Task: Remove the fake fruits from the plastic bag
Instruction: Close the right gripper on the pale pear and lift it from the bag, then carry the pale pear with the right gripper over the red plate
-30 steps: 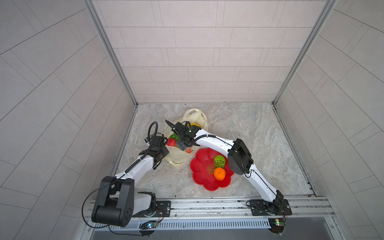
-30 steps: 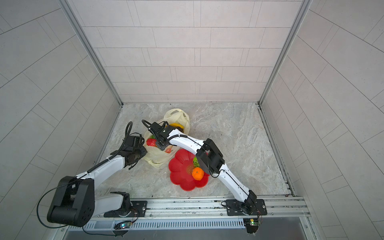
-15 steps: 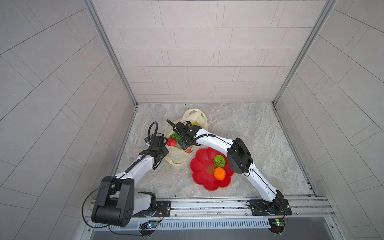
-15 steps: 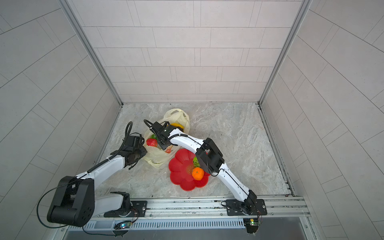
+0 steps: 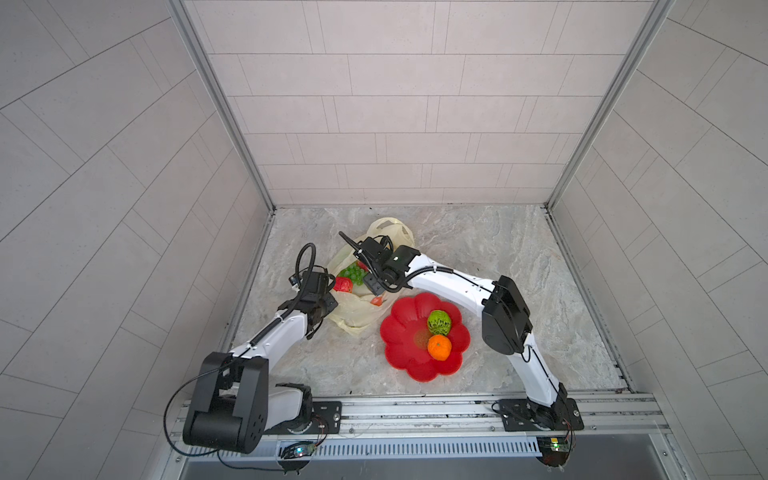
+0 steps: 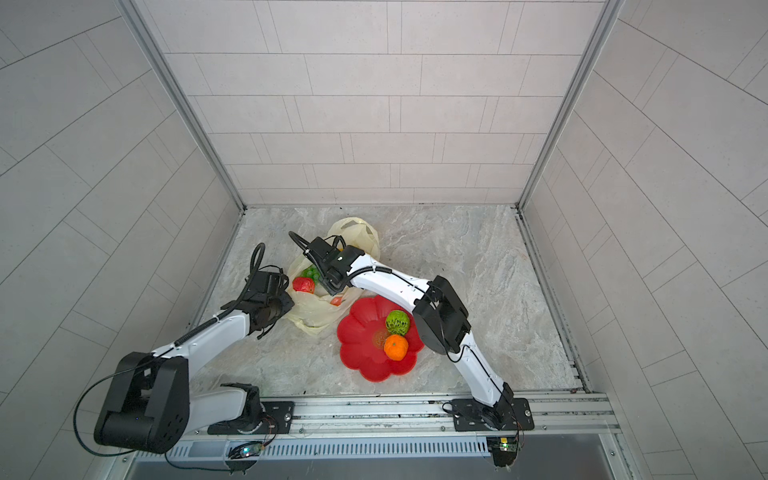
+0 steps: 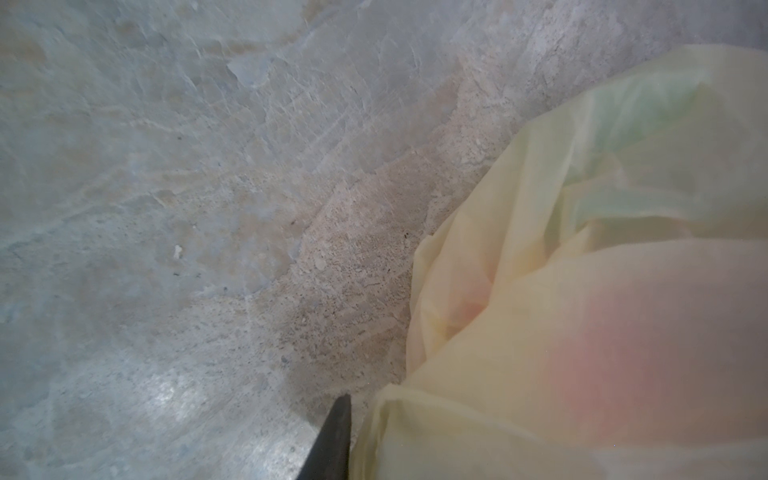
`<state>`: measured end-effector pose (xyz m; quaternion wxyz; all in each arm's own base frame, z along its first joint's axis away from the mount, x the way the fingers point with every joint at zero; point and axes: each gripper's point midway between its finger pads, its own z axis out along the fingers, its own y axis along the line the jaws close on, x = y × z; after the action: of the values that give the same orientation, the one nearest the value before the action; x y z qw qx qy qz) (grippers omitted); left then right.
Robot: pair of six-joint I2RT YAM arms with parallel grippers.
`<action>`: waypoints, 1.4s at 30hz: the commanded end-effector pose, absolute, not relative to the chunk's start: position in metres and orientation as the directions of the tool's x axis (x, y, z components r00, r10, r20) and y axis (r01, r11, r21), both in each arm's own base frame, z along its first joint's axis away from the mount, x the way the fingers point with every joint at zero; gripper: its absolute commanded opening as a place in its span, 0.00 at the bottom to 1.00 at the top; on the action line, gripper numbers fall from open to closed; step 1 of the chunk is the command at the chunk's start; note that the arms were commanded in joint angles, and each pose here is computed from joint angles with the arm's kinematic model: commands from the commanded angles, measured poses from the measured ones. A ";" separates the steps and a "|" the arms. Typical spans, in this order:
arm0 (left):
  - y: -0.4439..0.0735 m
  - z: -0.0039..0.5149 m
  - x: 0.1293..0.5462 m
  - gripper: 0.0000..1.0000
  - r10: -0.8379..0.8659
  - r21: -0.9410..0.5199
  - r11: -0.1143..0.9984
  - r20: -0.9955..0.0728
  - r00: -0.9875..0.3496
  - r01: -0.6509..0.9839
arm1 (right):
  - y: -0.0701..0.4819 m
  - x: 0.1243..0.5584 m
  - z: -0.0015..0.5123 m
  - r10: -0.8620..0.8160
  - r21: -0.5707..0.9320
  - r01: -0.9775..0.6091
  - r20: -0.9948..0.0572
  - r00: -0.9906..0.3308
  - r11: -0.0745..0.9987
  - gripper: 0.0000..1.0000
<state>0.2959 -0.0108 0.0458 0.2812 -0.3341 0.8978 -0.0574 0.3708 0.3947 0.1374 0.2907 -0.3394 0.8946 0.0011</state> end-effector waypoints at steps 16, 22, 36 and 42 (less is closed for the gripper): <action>-0.004 0.045 0.293 0.23 -0.625 -0.260 0.771 -0.479 -0.616 -0.581 | 0.332 0.294 0.173 -0.750 -0.451 -0.608 -0.496 -0.438 0.653 0.69; -0.002 0.045 0.292 0.23 -0.625 -0.254 0.770 -0.482 -0.614 -0.585 | 0.312 0.270 0.153 -0.797 -0.533 -0.592 -0.433 -0.422 0.604 0.68; 0.000 0.044 0.291 0.23 -0.620 -0.240 0.771 -0.490 -0.612 -0.590 | 0.310 0.254 0.117 -0.907 -0.703 -0.577 -0.274 -0.319 0.416 0.67; 0.002 0.045 0.291 0.23 -0.619 -0.234 0.771 -0.494 -0.611 -0.592 | 0.315 0.252 0.101 -0.934 -0.748 -0.567 -0.215 -0.286 0.346 0.66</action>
<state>0.2958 -0.0048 0.0465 0.2878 -0.3377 0.8952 -0.0419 0.2488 0.3162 0.1059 0.3251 -0.4915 0.7697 -0.2454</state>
